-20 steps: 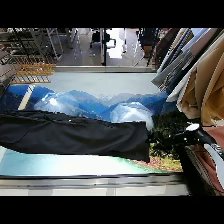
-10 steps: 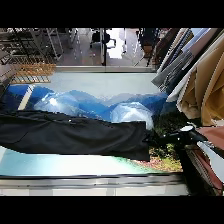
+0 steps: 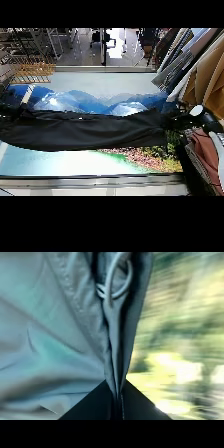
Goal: Fold the clothes and pants, and hang the long-sleeved shirts on hangers.
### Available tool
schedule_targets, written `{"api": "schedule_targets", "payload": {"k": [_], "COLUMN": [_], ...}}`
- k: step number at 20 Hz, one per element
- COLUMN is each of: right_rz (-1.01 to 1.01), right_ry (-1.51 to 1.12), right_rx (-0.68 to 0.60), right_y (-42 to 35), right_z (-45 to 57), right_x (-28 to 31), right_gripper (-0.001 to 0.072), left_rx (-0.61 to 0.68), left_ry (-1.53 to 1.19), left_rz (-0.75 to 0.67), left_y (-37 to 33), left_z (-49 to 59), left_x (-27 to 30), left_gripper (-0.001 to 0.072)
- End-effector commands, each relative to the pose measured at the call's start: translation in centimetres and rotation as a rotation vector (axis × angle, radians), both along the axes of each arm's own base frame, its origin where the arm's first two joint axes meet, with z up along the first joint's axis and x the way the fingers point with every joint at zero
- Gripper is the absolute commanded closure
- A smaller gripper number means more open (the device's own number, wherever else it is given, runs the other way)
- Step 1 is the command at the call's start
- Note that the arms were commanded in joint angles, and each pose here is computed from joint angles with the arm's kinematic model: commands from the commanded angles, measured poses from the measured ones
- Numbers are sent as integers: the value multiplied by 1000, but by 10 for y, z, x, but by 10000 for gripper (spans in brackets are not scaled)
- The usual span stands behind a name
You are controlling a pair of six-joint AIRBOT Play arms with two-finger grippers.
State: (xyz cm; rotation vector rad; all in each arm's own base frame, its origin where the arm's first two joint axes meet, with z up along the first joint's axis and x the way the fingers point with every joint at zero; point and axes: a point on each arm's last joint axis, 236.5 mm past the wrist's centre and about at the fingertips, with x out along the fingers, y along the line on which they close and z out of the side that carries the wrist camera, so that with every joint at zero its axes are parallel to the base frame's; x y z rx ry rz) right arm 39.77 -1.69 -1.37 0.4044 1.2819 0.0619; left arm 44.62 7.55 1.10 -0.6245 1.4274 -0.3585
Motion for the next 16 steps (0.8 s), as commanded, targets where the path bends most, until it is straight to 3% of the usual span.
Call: {"api": "schedule_targets", "payload": {"k": [1,3,5,7,10,13,16], "right_rz": [-179,-160,-57,124,321,431,492], "right_ry": [-112,-161,-177,-194,-288,-397,-336], "right_rx": [-311,-296,-194,-60,42,190,298], "right_y": [-79,-66,-4,96,256,410,503], "right_z": [77,102,112,115,108,67,7], "right_x": [10,20,25,22,12,-6,-29], "right_gripper": [693,693,693,693,694,694,688], "left_rx": [25,19,42,99,78,25,33], "left_ry": [213,236,230,226,147,1,-38], "left_rz": [-171,-227,-274,-284,-210,-134,-116], "left_y": [-57,-87,-104,-94,-72,-62,-55], "left_z": [-47,-70,-86,-84,-35,20,37], "left_x": [-42,-50,-53,-51,-35,-25,-27], "left_gripper": [695,694,694,695,694,694,694]}}
